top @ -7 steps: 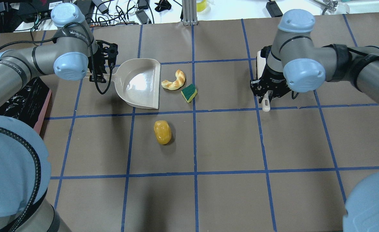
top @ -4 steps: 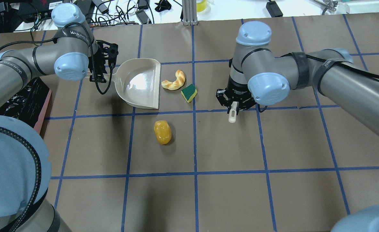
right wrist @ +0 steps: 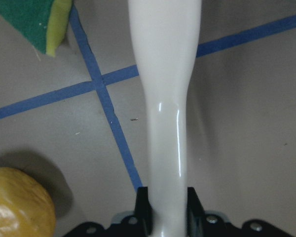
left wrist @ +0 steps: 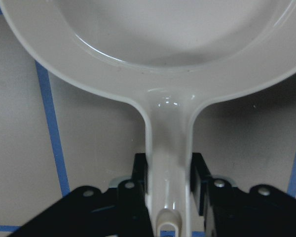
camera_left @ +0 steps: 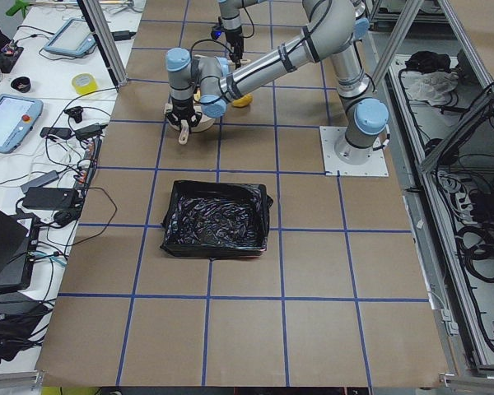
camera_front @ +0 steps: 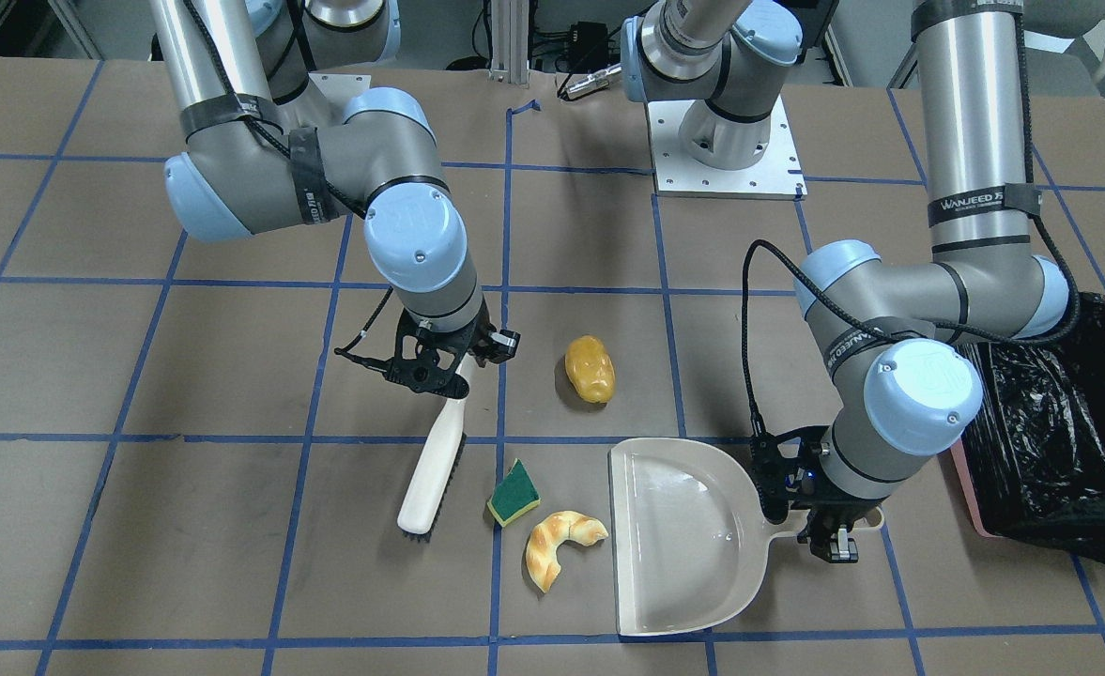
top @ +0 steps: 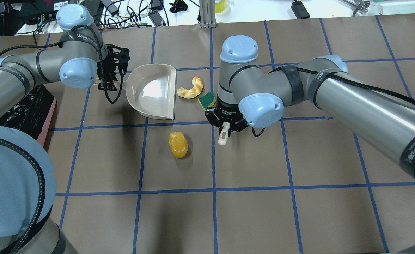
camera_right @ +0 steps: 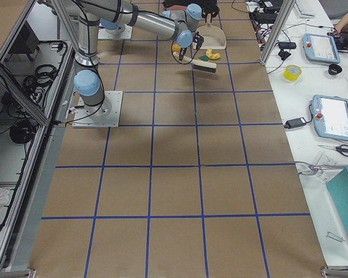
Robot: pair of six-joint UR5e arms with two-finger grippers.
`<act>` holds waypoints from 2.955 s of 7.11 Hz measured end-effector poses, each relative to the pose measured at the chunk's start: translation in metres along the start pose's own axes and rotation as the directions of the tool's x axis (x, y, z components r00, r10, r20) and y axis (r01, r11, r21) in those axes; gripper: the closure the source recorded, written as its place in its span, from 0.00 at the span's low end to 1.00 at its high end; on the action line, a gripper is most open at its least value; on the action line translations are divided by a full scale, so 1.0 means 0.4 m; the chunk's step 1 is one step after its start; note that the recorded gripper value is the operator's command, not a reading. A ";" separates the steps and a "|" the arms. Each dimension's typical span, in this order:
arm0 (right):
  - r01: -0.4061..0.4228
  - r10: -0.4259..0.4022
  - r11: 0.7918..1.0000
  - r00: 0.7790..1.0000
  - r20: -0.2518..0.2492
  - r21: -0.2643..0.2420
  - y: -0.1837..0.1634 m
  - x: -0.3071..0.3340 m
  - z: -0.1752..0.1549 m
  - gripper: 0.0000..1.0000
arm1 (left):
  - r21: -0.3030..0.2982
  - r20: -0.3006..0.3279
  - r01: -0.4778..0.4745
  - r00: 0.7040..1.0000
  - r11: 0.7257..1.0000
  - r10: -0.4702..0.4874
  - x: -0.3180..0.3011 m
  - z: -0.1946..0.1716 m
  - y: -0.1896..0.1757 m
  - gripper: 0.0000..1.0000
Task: Sweep and dump trash into bin
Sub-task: 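Move the brush with the right gripper toward the sponge and peel, then sweep the sponge and peel into the dustpan with the right gripper's brush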
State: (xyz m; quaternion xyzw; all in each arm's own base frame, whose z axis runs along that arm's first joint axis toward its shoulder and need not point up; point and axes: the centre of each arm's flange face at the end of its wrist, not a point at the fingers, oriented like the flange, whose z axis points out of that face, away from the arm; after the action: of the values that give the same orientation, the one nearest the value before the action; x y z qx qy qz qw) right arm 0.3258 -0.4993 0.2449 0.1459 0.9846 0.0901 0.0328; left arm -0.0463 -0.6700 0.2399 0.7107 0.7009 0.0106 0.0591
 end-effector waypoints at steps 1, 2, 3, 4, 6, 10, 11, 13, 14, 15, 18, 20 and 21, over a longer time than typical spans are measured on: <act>-0.003 0.003 1.000 1.000 0.001 -0.009 0.017 -0.029 0.019 1.00 | 0.000 0.001 0.000 1.000 1.000 0.000 0.000 -0.002 0.000 1.00; -0.004 0.004 1.000 1.000 -0.001 -0.014 0.029 -0.059 0.037 1.00 | -0.001 0.002 0.000 1.000 1.000 0.000 0.000 -0.004 0.001 1.00; -0.004 0.004 1.000 1.000 0.000 -0.010 0.032 -0.095 0.053 1.00 | -0.002 0.002 -0.001 1.000 1.000 0.001 0.000 -0.004 0.001 1.00; 0.001 -0.001 1.000 1.000 0.010 0.005 0.023 -0.129 0.056 1.00 | -0.002 0.002 -0.002 1.000 1.000 0.002 0.001 -0.006 0.001 1.00; 0.024 -0.026 0.999 0.999 0.041 0.046 -0.013 -0.205 0.042 1.00 | -0.002 0.002 -0.003 1.000 1.000 0.003 0.001 -0.007 0.001 1.00; 0.095 -0.110 0.986 0.989 0.103 0.135 -0.076 -0.379 0.033 1.00 | -0.002 0.001 -0.003 1.000 1.000 0.003 0.003 -0.007 0.001 1.00; 0.114 -0.130 0.983 0.986 0.107 0.142 -0.061 -0.435 0.050 1.00 | -0.002 0.001 -0.003 1.000 1.000 0.003 0.003 -0.008 0.001 1.00; 0.117 -0.136 0.983 0.982 0.131 0.143 -0.032 -0.522 0.069 1.00 | -0.002 0.002 -0.003 1.000 1.000 0.003 0.003 -0.010 0.001 1.00; 0.111 -0.131 0.985 0.980 0.151 0.135 -0.008 -0.553 0.068 1.00 | -0.002 0.003 -0.002 1.000 1.000 0.002 0.003 -0.011 0.001 1.00; 0.104 -0.123 0.987 0.978 0.167 0.122 0.026 -0.580 0.070 1.00 | -0.001 0.005 -0.001 1.000 1.000 0.001 0.003 -0.012 0.001 1.00; 0.041 -0.051 0.998 0.978 0.203 0.057 0.134 -0.632 0.065 1.00 | -0.001 0.008 -0.003 1.000 1.000 0.003 0.004 -0.018 0.001 1.00; 0.012 -0.015 1.000 0.981 0.193 0.016 0.176 -0.628 0.027 1.00 | 0.000 0.011 -0.005 1.000 1.000 0.005 0.006 -0.027 0.001 1.00; 0.018 -0.019 1.000 0.985 0.170 0.009 0.183 -0.609 -0.006 1.00 | 0.000 0.012 -0.005 1.000 1.000 0.005 0.007 -0.032 0.002 1.00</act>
State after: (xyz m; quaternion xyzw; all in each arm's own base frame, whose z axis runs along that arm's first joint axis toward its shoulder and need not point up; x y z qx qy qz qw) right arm 0.5789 -0.5024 0.2703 0.1442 0.9799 0.0731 0.1170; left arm -0.0468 -0.6664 0.2525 0.7124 0.6989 0.0066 0.0635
